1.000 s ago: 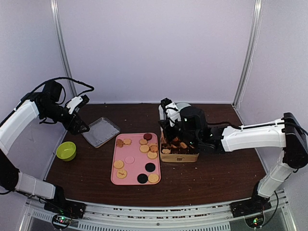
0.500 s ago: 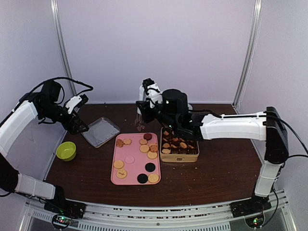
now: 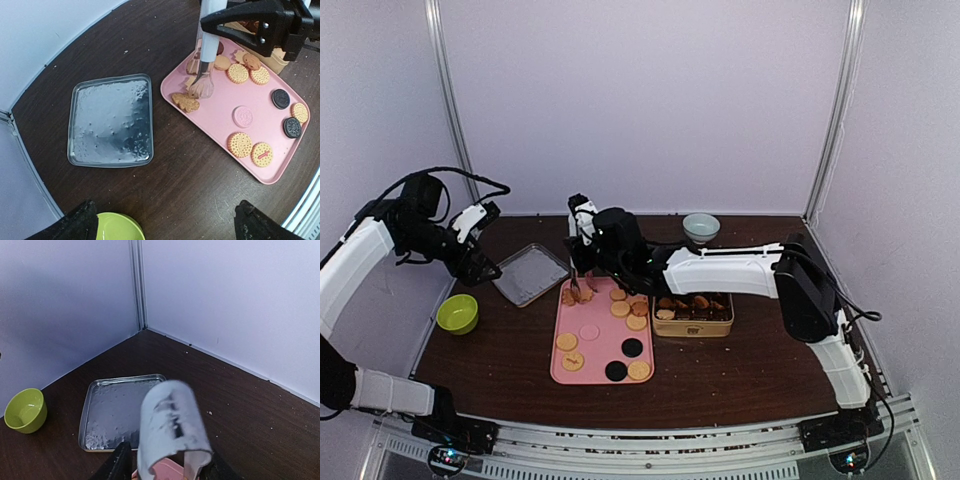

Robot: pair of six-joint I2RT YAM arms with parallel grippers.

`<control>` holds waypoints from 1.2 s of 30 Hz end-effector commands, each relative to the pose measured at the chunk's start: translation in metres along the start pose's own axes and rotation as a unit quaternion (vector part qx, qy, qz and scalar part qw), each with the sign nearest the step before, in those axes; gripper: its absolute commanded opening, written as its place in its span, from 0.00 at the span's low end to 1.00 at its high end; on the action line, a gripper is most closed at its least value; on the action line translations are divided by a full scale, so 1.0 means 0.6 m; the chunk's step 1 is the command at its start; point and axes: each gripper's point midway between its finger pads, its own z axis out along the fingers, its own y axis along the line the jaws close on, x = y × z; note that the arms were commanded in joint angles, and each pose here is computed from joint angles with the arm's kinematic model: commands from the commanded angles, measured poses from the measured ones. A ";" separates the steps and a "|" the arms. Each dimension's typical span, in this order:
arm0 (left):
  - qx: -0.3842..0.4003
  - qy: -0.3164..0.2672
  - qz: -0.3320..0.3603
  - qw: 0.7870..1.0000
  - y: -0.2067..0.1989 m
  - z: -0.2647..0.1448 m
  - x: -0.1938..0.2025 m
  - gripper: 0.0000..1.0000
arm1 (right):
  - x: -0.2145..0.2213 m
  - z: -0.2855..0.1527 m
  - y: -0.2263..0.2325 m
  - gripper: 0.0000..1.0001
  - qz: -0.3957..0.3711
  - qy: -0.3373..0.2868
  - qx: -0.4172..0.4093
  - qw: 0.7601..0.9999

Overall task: Pack the cookies
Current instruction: Pick up the fake cookies from the plate.

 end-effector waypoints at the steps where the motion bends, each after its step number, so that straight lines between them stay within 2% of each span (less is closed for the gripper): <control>1: -0.008 -0.007 0.010 1.000 0.001 -0.006 0.003 0.98 | -0.037 0.012 -0.009 0.46 0.014 -0.025 0.021 0.999; 6: -0.009 -0.004 0.011 1.000 0.000 -0.004 0.008 0.98 | -0.021 0.024 -0.009 0.47 0.019 -0.015 0.023 0.999; 10: -0.007 -0.003 0.012 1.000 -0.001 0.000 0.011 0.98 | -0.006 0.020 -0.008 0.42 0.024 -0.005 0.020 1.000; 13: -0.007 -0.003 0.012 1.000 -0.001 0.000 0.011 0.98 | 0.001 0.011 -0.007 0.35 0.023 -0.001 0.014 1.000; 18: -0.003 -0.005 0.012 1.000 -0.002 0.001 0.010 0.98 | 0.002 -0.012 -0.016 0.18 0.021 -0.004 0.018 1.000; 22: -0.001 -0.005 0.010 1.000 -0.002 0.002 0.009 0.98 | -0.018 -0.030 -0.021 0.13 0.022 -0.017 0.020 0.999; 31: -0.001 -0.007 0.010 1.000 0.000 0.002 0.005 0.98 | -0.135 -0.143 -0.045 0.10 0.035 -0.091 0.020 0.995; 35: 0.000 -0.007 0.009 1.000 0.001 0.001 0.003 0.98 | -0.144 -0.217 -0.071 0.10 0.039 -0.102 0.029 0.994; 36: 0.000 -0.006 0.009 1.000 0.001 0.002 0.003 0.98 | -0.127 -0.235 -0.080 0.10 0.037 -0.093 0.034 0.994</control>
